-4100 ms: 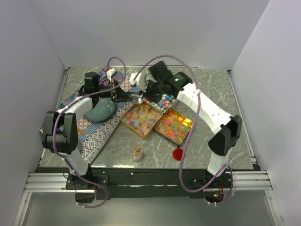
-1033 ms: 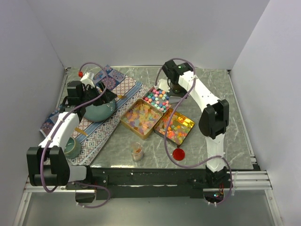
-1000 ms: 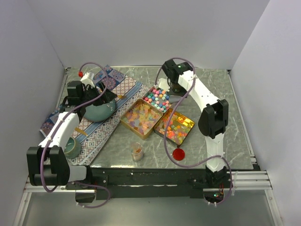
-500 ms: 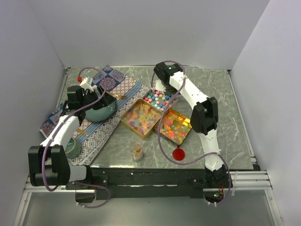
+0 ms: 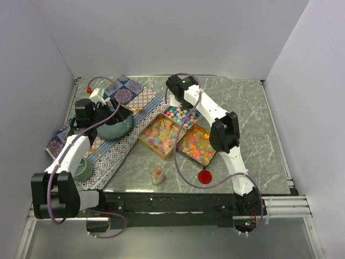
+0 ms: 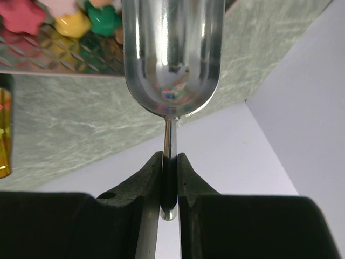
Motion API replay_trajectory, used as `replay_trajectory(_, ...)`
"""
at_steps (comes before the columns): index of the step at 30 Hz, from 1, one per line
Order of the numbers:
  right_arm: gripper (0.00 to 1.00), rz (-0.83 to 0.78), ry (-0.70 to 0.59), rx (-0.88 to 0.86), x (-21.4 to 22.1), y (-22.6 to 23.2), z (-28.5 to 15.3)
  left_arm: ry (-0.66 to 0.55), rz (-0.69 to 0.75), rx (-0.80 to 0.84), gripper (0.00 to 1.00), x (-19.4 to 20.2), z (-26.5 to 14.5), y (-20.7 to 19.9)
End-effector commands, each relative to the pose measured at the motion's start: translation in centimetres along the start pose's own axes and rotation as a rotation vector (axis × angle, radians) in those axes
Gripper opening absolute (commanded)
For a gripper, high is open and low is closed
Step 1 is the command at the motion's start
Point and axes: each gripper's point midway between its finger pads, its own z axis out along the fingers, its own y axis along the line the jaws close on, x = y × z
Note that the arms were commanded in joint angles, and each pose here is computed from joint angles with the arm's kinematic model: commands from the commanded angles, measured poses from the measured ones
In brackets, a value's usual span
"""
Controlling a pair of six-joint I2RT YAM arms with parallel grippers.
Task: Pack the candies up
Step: Scoop the fake candies from the storage box.
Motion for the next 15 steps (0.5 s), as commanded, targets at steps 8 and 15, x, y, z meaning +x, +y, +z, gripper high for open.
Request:
replay_trajectory(8, 0.0, -0.174, -0.159, -0.15, -2.6, 3.7, 1.0, 0.017, 0.005, 0.002, 0.83, 0.3, 1.1, 1.0)
replay_trajectory(15, 0.0, -0.148, -0.168, -0.164, -4.4, 3.5, 3.6, 0.067, -0.01, -0.028, 0.83, 1.0, 2.1, 2.3)
